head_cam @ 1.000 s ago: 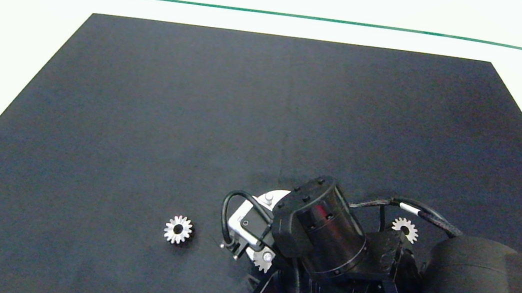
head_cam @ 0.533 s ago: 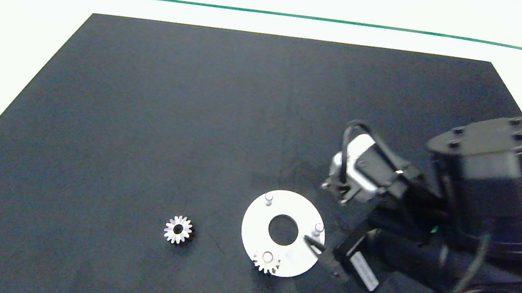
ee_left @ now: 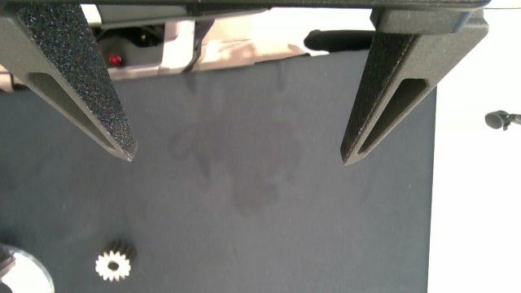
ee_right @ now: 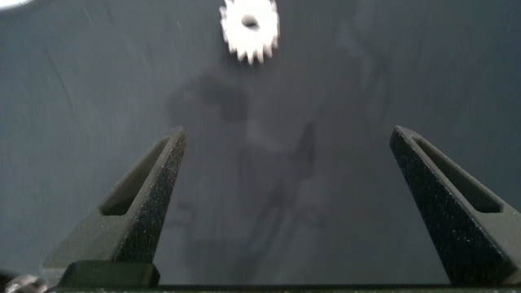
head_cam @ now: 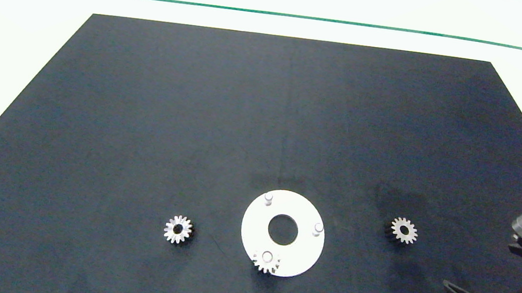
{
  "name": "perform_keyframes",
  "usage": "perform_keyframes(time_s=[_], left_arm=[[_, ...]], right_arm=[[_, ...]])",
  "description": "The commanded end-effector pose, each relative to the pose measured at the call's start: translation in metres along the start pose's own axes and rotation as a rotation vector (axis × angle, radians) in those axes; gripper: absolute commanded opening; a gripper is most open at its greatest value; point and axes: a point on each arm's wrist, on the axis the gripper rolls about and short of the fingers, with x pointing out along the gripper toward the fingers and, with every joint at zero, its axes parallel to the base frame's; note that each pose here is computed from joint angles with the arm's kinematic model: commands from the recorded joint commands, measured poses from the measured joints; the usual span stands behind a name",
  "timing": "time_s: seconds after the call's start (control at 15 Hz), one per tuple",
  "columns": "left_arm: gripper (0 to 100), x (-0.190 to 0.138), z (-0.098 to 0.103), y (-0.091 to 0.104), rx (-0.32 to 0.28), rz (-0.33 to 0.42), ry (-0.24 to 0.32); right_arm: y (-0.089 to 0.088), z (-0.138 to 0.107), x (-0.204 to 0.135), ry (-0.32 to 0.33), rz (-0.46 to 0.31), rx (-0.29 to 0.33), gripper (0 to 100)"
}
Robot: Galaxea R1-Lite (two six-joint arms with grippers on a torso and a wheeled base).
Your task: Install three planetary gears onto the carrier pins
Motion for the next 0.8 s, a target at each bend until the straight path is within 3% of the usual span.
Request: perform_keyframes(time_s=[0.07, 0.2, 0.4, 0.8], left_arm=[[100, -0.004, -0.002, 0.000, 0.005, -0.003, -0.023], [100, -0.005, -0.003, 0.000, 0.005, -0.004, -0.024], [100, -0.006, -0.003, 0.000, 0.005, -0.003, -0.030], [100, -0.014, -0.002, 0.000, 0.006, -0.010, -0.028]], right_arm=[[-0.002, -0.011, -0.004, 0.002, -0.012, 0.052, 100], [0.003, -0.008, 0.009, 0.045, 0.023, 0.092, 100], [0.006, -0.005, 0.015, 0.055, 0.131, 0.206, 100], [-0.007, -0.002, 0.034, 0.087, 0.064, 0.238, 100]])
